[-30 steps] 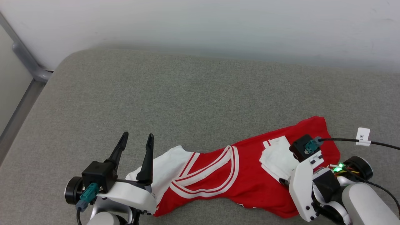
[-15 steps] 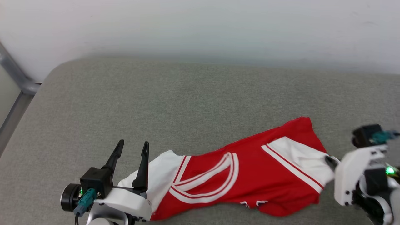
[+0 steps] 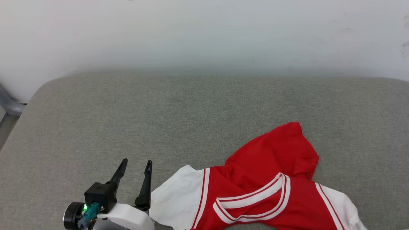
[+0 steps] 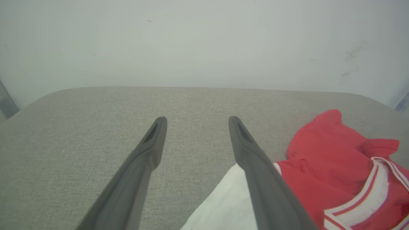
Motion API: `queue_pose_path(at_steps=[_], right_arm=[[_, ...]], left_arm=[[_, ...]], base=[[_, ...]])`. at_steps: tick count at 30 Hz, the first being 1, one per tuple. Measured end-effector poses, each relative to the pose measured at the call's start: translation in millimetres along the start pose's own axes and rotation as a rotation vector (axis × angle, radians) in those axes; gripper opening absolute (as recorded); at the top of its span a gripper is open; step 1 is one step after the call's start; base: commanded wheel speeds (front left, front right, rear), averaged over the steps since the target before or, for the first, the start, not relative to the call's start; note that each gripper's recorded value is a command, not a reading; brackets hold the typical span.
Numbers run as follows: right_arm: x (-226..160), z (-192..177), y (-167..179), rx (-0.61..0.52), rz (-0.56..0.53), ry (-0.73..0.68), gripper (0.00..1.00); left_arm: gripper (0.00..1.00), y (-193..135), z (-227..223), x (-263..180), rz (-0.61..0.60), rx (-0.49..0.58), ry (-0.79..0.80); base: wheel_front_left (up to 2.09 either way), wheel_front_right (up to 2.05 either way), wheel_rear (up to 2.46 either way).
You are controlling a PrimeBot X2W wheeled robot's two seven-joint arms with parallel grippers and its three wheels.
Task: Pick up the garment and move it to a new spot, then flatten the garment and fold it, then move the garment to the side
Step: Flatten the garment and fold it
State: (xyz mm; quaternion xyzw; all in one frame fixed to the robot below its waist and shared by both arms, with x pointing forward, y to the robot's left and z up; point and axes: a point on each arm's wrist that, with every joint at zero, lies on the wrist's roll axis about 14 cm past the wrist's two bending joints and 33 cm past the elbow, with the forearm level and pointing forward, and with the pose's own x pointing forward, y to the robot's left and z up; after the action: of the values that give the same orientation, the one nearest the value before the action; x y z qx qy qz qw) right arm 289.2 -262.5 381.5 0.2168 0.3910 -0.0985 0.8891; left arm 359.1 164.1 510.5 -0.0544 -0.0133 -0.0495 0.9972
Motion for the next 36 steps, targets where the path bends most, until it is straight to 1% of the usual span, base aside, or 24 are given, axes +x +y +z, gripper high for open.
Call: queue_pose_path(at_steps=[1,2,3,6,8,9,10,14,16,21,26,30,33,36], right_arm=[[2,-8,-3,0.025,0.000,0.009,0.19],[5,-16,-3,0.051,0.008,0.016,0.83],[7,-20,-1,0.058,0.017,0.014,1.00],[10,-18,10,0.059,0.053,-0.034,1.00],[10,-12,20,0.031,0.074,-0.083,1.00],[9,-7,26,0.011,0.087,-0.115,1.00],[7,0,30,-0.036,0.085,-0.162,1.00],[-2,28,61,-0.123,0.155,-0.318,1.00],[-9,40,74,-0.195,0.172,-0.388,1.00],[-28,67,100,-0.283,0.225,-0.549,1.00],[-51,90,117,-0.354,0.252,-0.702,1.00],[-68,95,130,-0.379,0.287,-0.778,1.00],[-77,91,129,-0.386,0.289,-0.796,1.00],[-83,85,126,-0.384,0.288,-0.801,1.00]], left_arm=[[1.00,0,-1,0,-0.001,-0.001,0.003],[1.00,-1,-2,-1,-0.002,0.000,0.007],[1.00,-1,-3,-1,-0.002,0.000,0.010],[1.00,-1,-5,-3,-0.003,-0.005,0.018],[1.00,-1,-6,-5,-0.004,-0.004,0.022],[1.00,-1,-6,-6,-0.004,-0.004,0.023],[1.00,-1,-6,-7,-0.003,-0.005,0.025],[1.00,2,-6,-9,0.008,-0.008,0.024],[1.00,3,-6,-10,0.014,-0.006,0.024],[1.00,7,-4,-11,0.027,-0.003,0.018],[1.00,14,1,-13,0.054,-0.001,0.002],[1.00,19,2,-15,0.066,0.002,0.000],[1.00,21,2,-15,0.072,0.008,0.003],[1.00,23,-6,-13,0.063,0.006,0.045]], base=[[0.00,0.00,0.00],[0.00,0.00,0.00],[0.00,0.00,0.00],[0.00,0.00,0.00],[0.00,0.00,0.00],[0.00,0.00,0.00],[0.00,0.00,0.00],[0.00,0.00,0.00],[0.00,0.00,0.00],[0.00,0.00,0.00],[0.00,0.00,0.00],[0.00,0.00,0.00],[0.00,0.00,0.00],[0.00,0.00,0.00]])
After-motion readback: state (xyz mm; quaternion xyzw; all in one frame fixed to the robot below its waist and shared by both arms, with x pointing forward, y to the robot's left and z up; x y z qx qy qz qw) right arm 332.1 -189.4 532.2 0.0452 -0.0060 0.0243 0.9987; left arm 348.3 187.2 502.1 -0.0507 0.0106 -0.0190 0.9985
